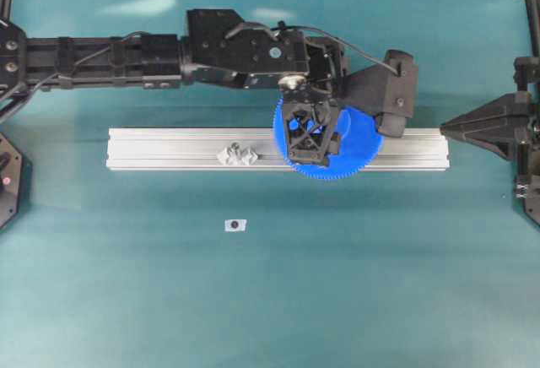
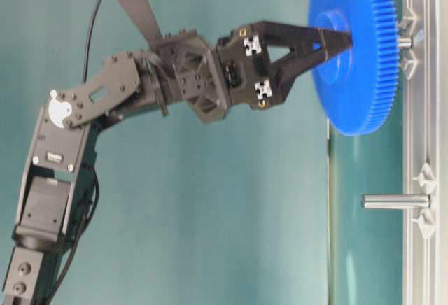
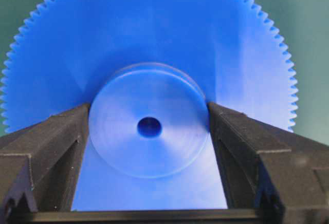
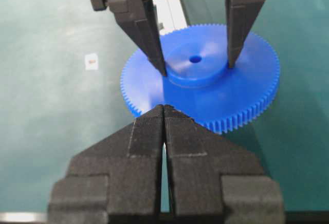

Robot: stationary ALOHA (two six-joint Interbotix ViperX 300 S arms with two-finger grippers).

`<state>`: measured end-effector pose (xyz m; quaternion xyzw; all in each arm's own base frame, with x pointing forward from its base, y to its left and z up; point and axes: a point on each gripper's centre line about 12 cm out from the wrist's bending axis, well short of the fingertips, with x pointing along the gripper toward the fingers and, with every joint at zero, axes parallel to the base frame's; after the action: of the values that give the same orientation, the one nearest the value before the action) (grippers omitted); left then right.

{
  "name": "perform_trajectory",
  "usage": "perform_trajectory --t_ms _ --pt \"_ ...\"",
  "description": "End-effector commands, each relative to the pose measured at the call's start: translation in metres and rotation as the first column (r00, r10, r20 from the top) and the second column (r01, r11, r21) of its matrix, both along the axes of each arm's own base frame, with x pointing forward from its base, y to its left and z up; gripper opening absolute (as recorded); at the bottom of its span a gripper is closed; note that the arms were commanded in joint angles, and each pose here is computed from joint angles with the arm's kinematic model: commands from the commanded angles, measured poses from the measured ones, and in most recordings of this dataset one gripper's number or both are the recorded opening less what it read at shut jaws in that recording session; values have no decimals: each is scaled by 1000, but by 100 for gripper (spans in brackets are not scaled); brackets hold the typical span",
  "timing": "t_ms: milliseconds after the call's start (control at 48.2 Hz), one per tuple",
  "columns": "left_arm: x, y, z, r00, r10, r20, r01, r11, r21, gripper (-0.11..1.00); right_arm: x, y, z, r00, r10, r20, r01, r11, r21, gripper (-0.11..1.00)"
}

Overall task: Insert the large gear onto the shaft.
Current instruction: 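Align the gear's center hole above the right metal shaft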

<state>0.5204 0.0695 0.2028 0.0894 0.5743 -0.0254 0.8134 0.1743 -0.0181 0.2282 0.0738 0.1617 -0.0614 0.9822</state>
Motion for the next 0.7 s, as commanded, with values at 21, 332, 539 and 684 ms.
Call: perform_trajectory --t_ms 21,332,539,684 --pt "-3 6 23 999 3 48 -3 1000 12 76 1 0 3 1000 -5 9 5 1000 8 2" --pt "12 5 23 998 -3 69 2 1000 16 76 1 -1 3 1000 -6 9 6 1000 8 2" --pt "11 5 23 999 -3 48 2 1000 13 76 1 -1 3 1000 -6 9 6 1000 8 2" --pt "11 5 22 999 -1 45 1 1000 12 76 1 -1 3 1000 -6 9 6 1000 8 2"
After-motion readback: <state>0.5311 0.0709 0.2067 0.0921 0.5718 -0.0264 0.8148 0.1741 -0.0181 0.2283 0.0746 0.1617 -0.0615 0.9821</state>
